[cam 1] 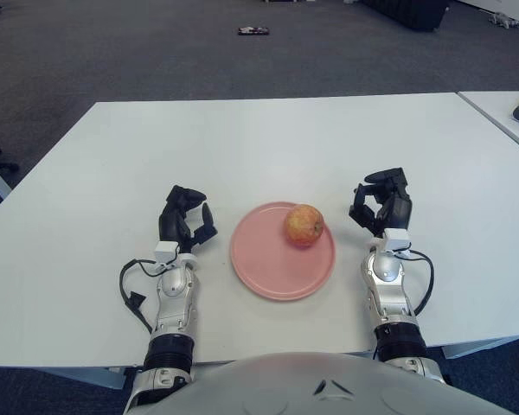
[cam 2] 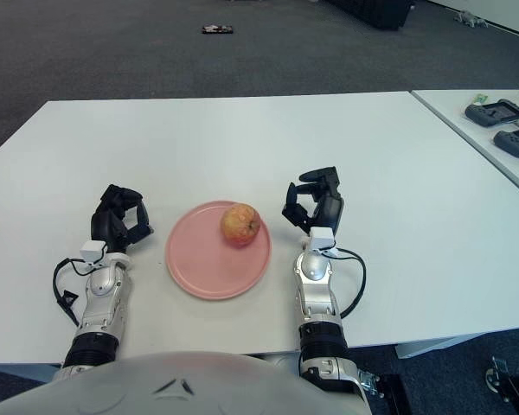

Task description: Put the apple into the plate.

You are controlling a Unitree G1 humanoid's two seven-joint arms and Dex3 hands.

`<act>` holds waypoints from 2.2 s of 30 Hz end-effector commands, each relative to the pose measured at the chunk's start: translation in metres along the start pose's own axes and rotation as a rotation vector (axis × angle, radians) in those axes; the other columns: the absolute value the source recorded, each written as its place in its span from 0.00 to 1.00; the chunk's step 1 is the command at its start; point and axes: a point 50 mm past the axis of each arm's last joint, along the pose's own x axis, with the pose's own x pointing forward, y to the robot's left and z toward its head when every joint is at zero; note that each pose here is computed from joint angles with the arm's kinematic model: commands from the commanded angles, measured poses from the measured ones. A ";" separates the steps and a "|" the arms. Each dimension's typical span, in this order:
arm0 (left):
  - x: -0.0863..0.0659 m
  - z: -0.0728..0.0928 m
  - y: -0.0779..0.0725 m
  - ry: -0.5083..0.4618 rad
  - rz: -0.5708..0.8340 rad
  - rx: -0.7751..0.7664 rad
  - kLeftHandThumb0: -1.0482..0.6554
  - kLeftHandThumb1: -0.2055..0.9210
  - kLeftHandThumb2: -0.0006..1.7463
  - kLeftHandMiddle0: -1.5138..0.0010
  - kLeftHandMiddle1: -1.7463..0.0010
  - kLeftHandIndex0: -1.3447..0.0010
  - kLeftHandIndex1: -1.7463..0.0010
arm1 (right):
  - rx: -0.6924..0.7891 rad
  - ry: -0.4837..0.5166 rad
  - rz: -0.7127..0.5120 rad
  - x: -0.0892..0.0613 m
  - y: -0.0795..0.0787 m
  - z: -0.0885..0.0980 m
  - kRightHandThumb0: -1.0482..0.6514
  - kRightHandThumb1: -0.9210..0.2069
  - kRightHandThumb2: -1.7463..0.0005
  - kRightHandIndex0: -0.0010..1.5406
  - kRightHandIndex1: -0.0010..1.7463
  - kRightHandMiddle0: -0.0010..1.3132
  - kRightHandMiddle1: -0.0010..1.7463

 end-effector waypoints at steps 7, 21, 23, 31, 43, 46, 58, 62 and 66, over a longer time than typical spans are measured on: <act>-0.007 -0.010 0.003 0.046 0.009 -0.012 0.33 0.47 0.76 0.27 0.00 0.55 0.00 | -0.069 0.054 0.088 -0.004 -0.003 -0.003 0.38 0.33 0.41 0.39 0.84 0.33 1.00; -0.007 -0.010 0.004 0.050 0.007 -0.023 0.33 0.47 0.76 0.28 0.00 0.55 0.00 | -0.069 0.077 0.194 -0.009 -0.003 -0.007 0.37 0.36 0.39 0.42 0.85 0.34 1.00; -0.007 -0.010 0.004 0.051 0.007 -0.024 0.34 0.47 0.75 0.28 0.00 0.55 0.00 | -0.069 0.087 0.213 -0.010 -0.003 -0.008 0.37 0.36 0.39 0.42 0.85 0.34 1.00; -0.007 -0.010 0.005 0.052 0.004 -0.022 0.33 0.47 0.76 0.28 0.00 0.55 0.00 | -0.048 0.110 0.252 -0.012 -0.003 -0.010 0.37 0.35 0.39 0.43 0.84 0.34 1.00; -0.007 -0.009 0.005 0.038 -0.008 -0.003 0.34 0.47 0.75 0.28 0.00 0.55 0.00 | -0.038 0.126 0.257 -0.015 -0.004 -0.014 0.37 0.35 0.39 0.44 0.83 0.34 1.00; -0.007 -0.009 0.005 0.038 -0.008 -0.004 0.34 0.47 0.75 0.28 0.00 0.55 0.00 | -0.047 0.129 0.252 -0.015 -0.005 -0.014 0.37 0.35 0.39 0.43 0.84 0.34 1.00; -0.007 -0.009 0.005 0.040 -0.005 -0.002 0.34 0.47 0.75 0.28 0.00 0.55 0.00 | -0.064 0.147 0.245 -0.015 -0.006 -0.015 0.37 0.34 0.40 0.41 0.87 0.33 1.00; -0.007 -0.009 0.005 0.042 -0.007 -0.009 0.34 0.47 0.75 0.28 0.00 0.55 0.00 | -0.062 0.147 0.239 -0.016 -0.007 -0.015 0.37 0.34 0.40 0.41 0.87 0.33 1.00; -0.007 -0.009 0.006 0.047 -0.005 -0.016 0.34 0.47 0.75 0.28 0.00 0.55 0.00 | -0.067 0.156 0.225 -0.016 -0.007 -0.015 0.38 0.33 0.41 0.40 0.87 0.33 1.00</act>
